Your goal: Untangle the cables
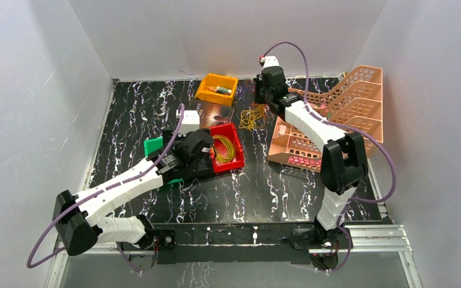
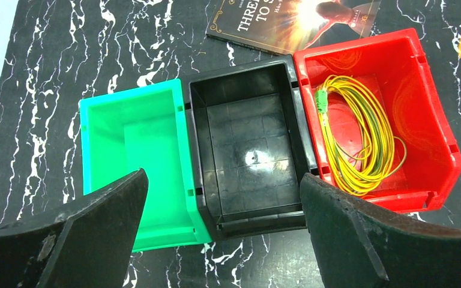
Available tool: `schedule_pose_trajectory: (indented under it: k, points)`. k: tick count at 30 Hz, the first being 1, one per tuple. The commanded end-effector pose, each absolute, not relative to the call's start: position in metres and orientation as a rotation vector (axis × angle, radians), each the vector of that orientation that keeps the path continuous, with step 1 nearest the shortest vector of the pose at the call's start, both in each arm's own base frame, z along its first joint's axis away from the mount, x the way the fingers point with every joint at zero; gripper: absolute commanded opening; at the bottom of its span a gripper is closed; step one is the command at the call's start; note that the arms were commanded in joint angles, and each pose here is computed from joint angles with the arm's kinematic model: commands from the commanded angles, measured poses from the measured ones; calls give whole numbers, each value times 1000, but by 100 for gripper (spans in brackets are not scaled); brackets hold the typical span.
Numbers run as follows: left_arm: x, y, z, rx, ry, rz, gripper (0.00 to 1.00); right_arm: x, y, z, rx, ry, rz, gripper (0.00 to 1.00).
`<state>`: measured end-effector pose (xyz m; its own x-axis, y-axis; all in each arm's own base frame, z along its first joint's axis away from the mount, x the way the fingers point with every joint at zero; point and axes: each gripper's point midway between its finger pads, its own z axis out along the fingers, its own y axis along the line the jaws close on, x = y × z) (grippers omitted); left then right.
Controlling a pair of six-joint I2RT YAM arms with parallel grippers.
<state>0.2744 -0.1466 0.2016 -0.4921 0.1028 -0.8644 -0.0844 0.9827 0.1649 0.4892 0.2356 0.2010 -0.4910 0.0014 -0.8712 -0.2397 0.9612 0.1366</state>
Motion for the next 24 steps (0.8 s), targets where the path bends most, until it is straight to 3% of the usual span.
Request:
schedule_pose_trajectory:
  k: [1, 13, 24]
  points:
    - [275, -135, 207, 1, 2051, 219, 98, 467, 227, 240, -180, 2014, 321, 0]
    - [277, -134, 196, -73, 2088, 109, 98, 355, 258, 264, -320, 2031, 442, 0]
    - [271, -132, 191, -111, 2095, 76, 98, 261, 263, 235, -458, 2066, 592, 0]
